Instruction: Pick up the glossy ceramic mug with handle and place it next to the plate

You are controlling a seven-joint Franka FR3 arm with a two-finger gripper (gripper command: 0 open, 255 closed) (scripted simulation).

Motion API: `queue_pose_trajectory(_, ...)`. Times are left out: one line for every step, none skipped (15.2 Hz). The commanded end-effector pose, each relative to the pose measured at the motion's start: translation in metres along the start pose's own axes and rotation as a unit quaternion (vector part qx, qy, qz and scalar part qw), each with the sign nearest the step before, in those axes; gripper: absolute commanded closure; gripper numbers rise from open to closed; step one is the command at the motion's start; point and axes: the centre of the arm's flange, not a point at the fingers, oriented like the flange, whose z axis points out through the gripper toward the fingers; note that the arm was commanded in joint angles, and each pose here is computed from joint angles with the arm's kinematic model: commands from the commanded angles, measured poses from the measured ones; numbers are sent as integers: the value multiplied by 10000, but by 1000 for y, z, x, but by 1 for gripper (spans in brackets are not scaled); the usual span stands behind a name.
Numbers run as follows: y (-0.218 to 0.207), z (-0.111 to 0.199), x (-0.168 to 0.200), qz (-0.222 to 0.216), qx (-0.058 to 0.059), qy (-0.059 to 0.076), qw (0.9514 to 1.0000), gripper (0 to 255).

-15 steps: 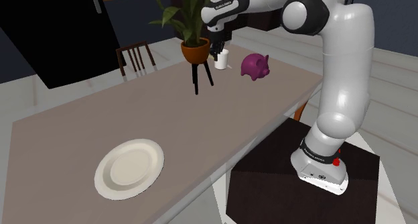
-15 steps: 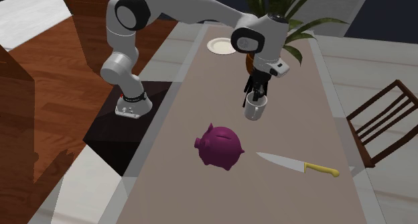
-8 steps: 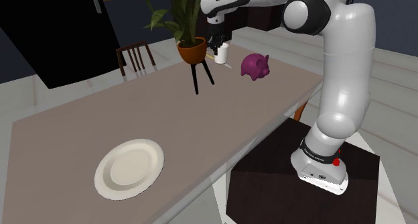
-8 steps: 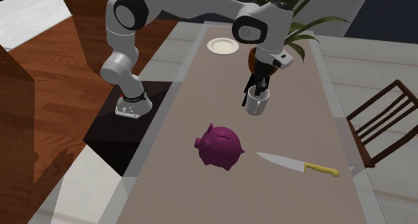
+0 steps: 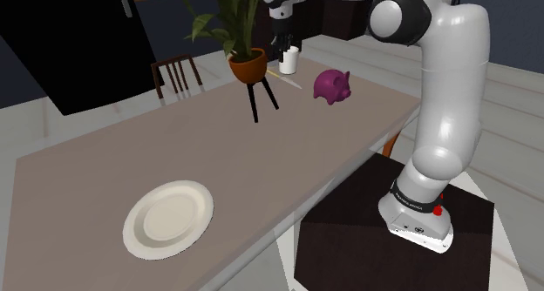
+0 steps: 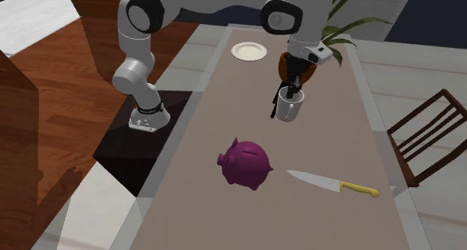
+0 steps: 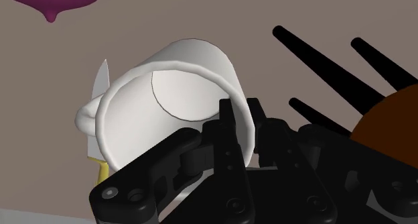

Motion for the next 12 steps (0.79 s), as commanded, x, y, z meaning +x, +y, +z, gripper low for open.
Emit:
queue_pose_trajectory(-13, -3, 1, 0, 0, -1, 10000, 255)
queue_pose_trajectory(-26, -1, 2, 0, 0, -1, 10000, 255)
queue_pose_trajectory(-39, 1, 3, 0, 0, -1, 10000, 255)
queue_pose_trajectory(-52, 3, 3, 0, 0, -1, 10000, 255)
queue_pose_trajectory(-65, 5, 4, 0, 0, -1, 10000, 255)
queue_pose_trajectory(-78, 6, 5, 0, 0, -1, 10000, 255)
queue_pose_trajectory(-91, 8, 5, 0, 0, -1, 10000, 255)
queue_pose_trajectory(-104, 10, 6, 0, 0, -1, 10000, 255)
queue_pose_trajectory(-117, 12, 7, 0, 0, -1, 10000, 255)
queue_pose_trajectory(-130, 14, 7, 0, 0, -1, 10000, 255)
queue_pose_trajectory(-143, 15, 8, 0, 0, -1, 10000, 255)
queue_pose_trajectory(-156, 17, 9, 0, 0, -1, 10000, 255)
